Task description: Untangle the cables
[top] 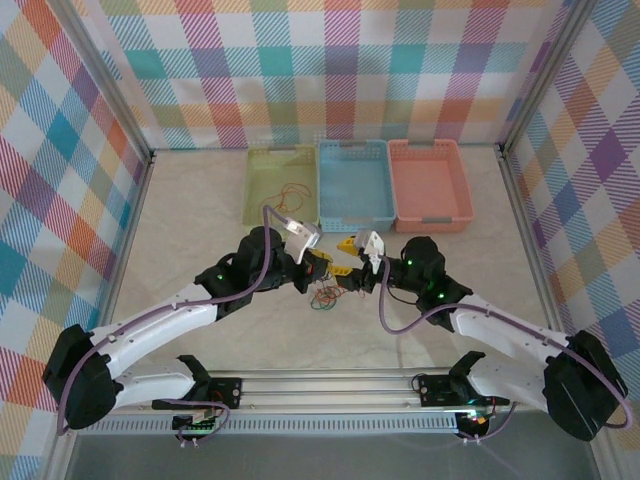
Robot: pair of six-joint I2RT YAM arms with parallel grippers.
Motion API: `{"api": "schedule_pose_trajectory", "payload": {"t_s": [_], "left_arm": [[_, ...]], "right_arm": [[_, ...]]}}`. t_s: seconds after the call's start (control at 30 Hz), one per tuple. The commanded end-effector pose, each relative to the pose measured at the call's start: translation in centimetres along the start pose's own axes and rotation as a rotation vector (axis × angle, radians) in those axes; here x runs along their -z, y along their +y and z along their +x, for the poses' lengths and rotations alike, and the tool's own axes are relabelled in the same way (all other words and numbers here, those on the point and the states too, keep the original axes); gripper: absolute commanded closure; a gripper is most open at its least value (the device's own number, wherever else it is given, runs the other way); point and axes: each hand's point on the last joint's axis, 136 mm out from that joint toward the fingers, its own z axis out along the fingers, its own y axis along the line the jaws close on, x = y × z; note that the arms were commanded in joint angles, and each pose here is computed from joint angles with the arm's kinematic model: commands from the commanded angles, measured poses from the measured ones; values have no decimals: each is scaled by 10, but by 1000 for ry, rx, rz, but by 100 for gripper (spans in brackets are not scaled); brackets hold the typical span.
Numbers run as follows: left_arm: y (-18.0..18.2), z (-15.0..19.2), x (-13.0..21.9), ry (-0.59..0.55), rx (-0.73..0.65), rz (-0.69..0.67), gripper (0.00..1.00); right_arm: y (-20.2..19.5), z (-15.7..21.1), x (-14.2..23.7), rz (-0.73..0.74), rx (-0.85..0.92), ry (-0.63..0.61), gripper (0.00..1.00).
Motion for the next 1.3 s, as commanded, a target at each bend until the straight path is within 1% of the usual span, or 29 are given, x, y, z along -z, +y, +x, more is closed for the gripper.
{"api": "schedule_pose_trajectory", "payload": {"t_s": [0.0, 0.13, 0.23, 0.4, 0.5, 0.57, 0.63, 0.7, 0.73, 0.77, 0.8, 0.83, 0.9, 0.97, 1.03, 1.17, 1.27], "left_arm": [[-27, 5, 4, 39, -65, 101, 100], [-29, 9, 2, 55, -78, 108, 100], [-29, 8, 1, 56, -79, 109, 100], [-29, 8, 1, 57, -75, 110, 100], [-28, 7, 2, 52, -74, 99, 100], [-28, 7, 2, 52, -72, 97, 100], [-28, 6, 2, 50, -73, 96, 100], [-29, 6, 3, 48, -71, 101, 100], [-29, 6, 4, 48, -69, 104, 100], [-31, 4, 4, 40, -68, 110, 100], [-32, 3, 5, 32, -65, 114, 100], [-32, 2, 6, 24, -62, 116, 100], [-32, -2, 9, 0, -50, 107, 100], [-24, -7, 13, -35, -31, 60, 100], [-25, -10, 17, -52, -31, 60, 100], [-37, -14, 23, -63, -36, 118, 100], [-47, -16, 23, -36, -35, 172, 100]], "right_arm": [[5, -13, 8, -14, 98, -52, 44], [13, -14, 10, -48, 123, -63, 51], [15, -12, 10, -63, 118, -53, 60], [18, -10, 7, -91, 108, -45, 85], [9, -9, 7, -41, 95, -37, 96], [0, -9, 8, 15, 87, -31, 100], [-9, -8, 10, 74, 81, -25, 100], [-12, -6, 12, 97, 76, -20, 100], [-11, -6, 13, 92, 72, -19, 97], [-9, -5, 12, 78, 68, -15, 82], [-6, -3, 12, 63, 61, -6, 70], [-4, -4, 11, 48, 59, -2, 64], [0, -2, 11, 26, 57, 5, 57], [0, 1, 11, 27, 54, 8, 56], [-3, 5, 11, 41, 45, 19, 56], [1, 9, 7, 11, 41, 28, 60], [6, 12, 3, -27, 34, 37, 61]]}}
